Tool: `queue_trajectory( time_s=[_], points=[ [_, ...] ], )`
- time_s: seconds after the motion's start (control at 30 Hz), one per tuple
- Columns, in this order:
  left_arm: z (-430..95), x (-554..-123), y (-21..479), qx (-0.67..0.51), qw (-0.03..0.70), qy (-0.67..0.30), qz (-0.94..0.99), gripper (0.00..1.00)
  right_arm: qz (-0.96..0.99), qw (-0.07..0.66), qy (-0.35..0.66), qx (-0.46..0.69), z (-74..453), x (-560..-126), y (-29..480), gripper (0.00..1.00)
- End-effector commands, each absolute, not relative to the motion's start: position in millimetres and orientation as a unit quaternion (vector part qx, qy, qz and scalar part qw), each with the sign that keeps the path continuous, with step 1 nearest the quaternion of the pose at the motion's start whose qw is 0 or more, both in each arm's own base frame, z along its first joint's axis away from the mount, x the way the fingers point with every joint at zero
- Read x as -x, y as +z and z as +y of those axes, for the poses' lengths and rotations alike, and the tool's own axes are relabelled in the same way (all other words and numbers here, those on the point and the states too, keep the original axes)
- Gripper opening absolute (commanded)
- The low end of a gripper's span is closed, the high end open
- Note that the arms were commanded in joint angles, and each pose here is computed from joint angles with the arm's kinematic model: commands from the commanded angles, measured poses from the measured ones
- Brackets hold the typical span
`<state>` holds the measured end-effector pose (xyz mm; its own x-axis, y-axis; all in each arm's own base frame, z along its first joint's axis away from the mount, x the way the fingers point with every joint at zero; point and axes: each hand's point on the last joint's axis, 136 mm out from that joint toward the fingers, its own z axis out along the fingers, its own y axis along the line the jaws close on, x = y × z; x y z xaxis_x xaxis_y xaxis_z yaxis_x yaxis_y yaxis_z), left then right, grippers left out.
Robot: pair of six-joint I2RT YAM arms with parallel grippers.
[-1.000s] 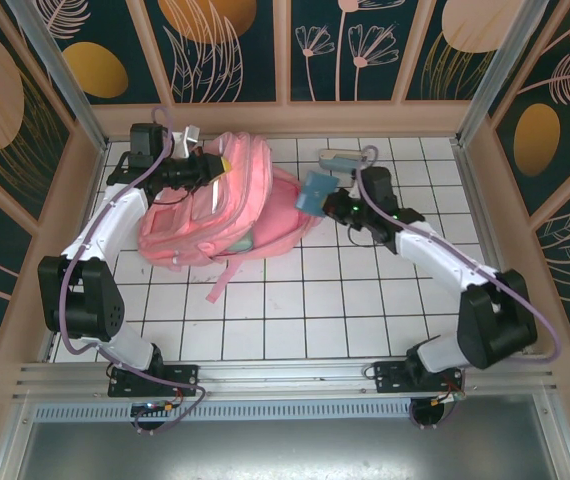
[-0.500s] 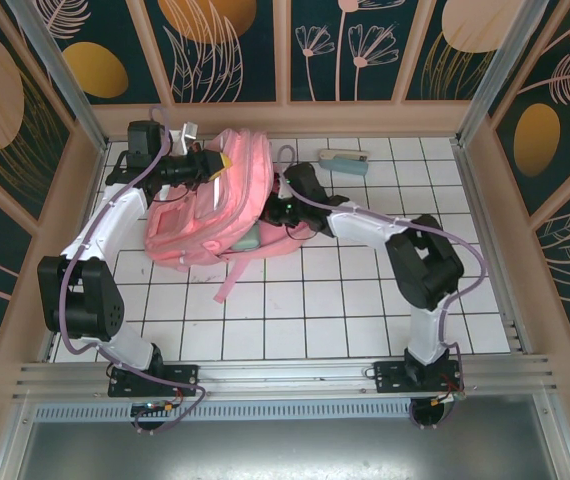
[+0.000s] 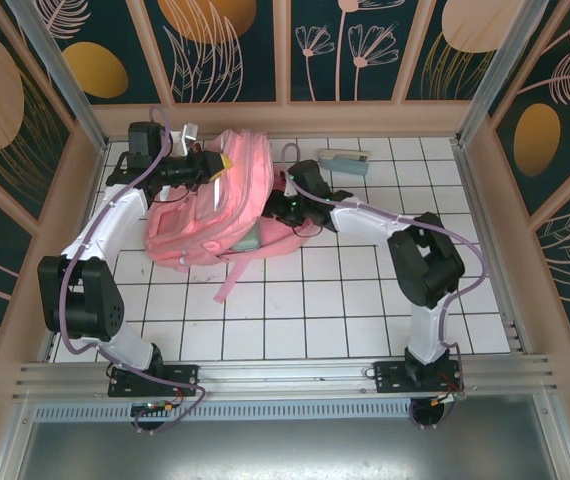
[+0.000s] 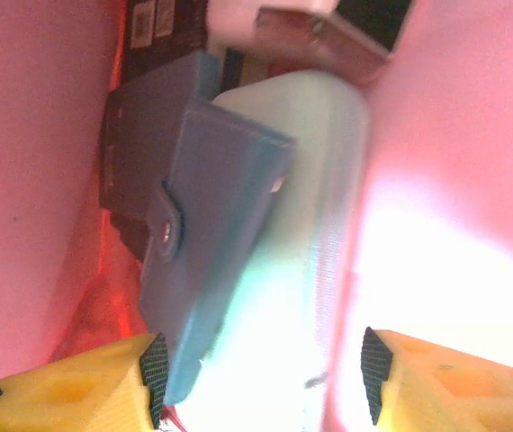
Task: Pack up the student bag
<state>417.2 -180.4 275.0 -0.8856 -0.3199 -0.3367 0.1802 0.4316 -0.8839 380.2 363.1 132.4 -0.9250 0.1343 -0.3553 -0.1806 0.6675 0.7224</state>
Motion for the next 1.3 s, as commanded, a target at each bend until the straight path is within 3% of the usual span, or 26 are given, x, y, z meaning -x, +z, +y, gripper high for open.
queue_trajectory(
  time_s=[0.0, 0.27, 0.5, 0.7, 1.0, 1.27],
  points=[
    [-184, -410, 317, -0.026, 0.29, -0.549, 0.783, 0.0, 0.896, 0.234, 0.377, 0.001, 324, -390, 151, 0.61],
    [-167, -406, 306, -0.005, 0.309, -0.491, 0.814, 0.0, 0.908, 0.279, 0.307, -0.061, 244, -427, 148, 0.61],
    [-130, -400, 288, 0.034, 0.325, -0.403, 0.855, 0.0, 0.919, 0.275, 0.273, -0.077, 233, -452, 124, 0.61],
    [-108, -392, 283, 0.043, 0.331, -0.353, 0.874, 0.0, 0.928, 0.221, 0.297, -0.038, 281, -443, 87, 0.6],
    [-52, -392, 271, 0.112, 0.353, -0.199, 0.907, 0.0, 0.925, 0.155, 0.346, 0.008, 363, -391, 58, 0.42],
    [-32, -381, 270, 0.139, 0.364, -0.149, 0.909, 0.0, 0.921, 0.122, 0.366, 0.044, 411, -363, 49, 0.41]
  ],
)
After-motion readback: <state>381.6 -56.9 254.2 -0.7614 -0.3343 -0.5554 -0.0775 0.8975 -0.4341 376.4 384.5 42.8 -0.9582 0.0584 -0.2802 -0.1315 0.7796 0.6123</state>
